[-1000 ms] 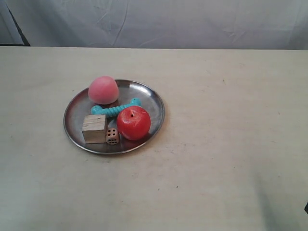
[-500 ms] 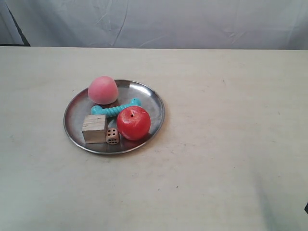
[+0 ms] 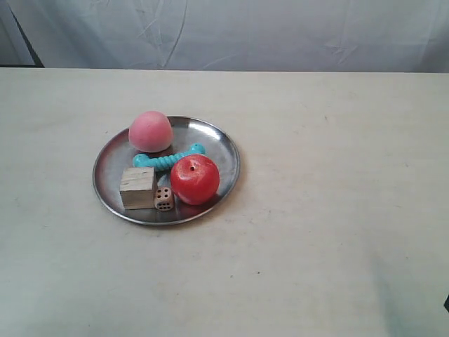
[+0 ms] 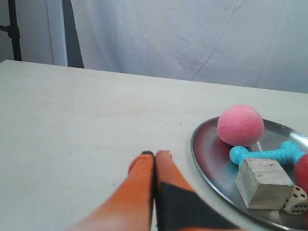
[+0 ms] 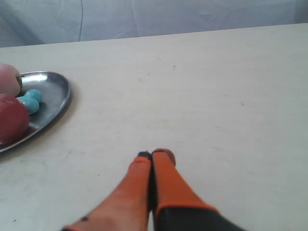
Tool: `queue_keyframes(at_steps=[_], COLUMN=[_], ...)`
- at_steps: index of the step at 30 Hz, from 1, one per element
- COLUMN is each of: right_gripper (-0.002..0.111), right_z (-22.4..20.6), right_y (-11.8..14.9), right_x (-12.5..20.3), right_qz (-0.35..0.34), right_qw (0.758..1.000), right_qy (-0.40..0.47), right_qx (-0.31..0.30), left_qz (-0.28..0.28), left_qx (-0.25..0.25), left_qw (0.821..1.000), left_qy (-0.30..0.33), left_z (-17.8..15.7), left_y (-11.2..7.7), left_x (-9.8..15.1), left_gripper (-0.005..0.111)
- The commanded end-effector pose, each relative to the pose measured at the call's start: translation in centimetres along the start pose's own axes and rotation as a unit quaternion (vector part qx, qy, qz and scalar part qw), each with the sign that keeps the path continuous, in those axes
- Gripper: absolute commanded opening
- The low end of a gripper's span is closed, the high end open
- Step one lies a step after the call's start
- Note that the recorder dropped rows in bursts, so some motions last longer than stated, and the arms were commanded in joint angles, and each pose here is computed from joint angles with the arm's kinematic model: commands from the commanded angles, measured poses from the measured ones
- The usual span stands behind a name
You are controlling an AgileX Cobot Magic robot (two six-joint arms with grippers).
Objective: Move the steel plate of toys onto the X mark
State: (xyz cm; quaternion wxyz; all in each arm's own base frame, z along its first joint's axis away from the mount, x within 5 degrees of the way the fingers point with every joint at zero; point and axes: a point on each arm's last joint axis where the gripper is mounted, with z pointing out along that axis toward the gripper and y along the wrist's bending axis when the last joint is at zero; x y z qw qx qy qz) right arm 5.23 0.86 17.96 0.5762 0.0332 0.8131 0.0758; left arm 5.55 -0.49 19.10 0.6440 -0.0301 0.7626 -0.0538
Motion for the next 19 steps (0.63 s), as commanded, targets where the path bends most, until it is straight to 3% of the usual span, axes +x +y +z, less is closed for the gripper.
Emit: queue_keyframes(at_steps=[1, 19], right_gripper=[0.001, 0.001], right_z=[-0.02, -0.02], right_y=[-0.05, -0.05], right_x=[-0.11, -0.08], right_qz=[-0.002, -0.002], right_qw=[1.0, 1.0], right_qy=[-0.009, -0.008], right_qx=[0.003, 0.003], left_qz=[0.003, 0.003], left_qx=[-0.001, -0.002], left_qw=[1.0, 1.0], left_qy=[-0.008, -0.014], left_z=[-0.02, -0.02], left_y=[0.03, 0.05], left_x=[-0.06, -0.18], left_gripper=[0.0, 0.0])
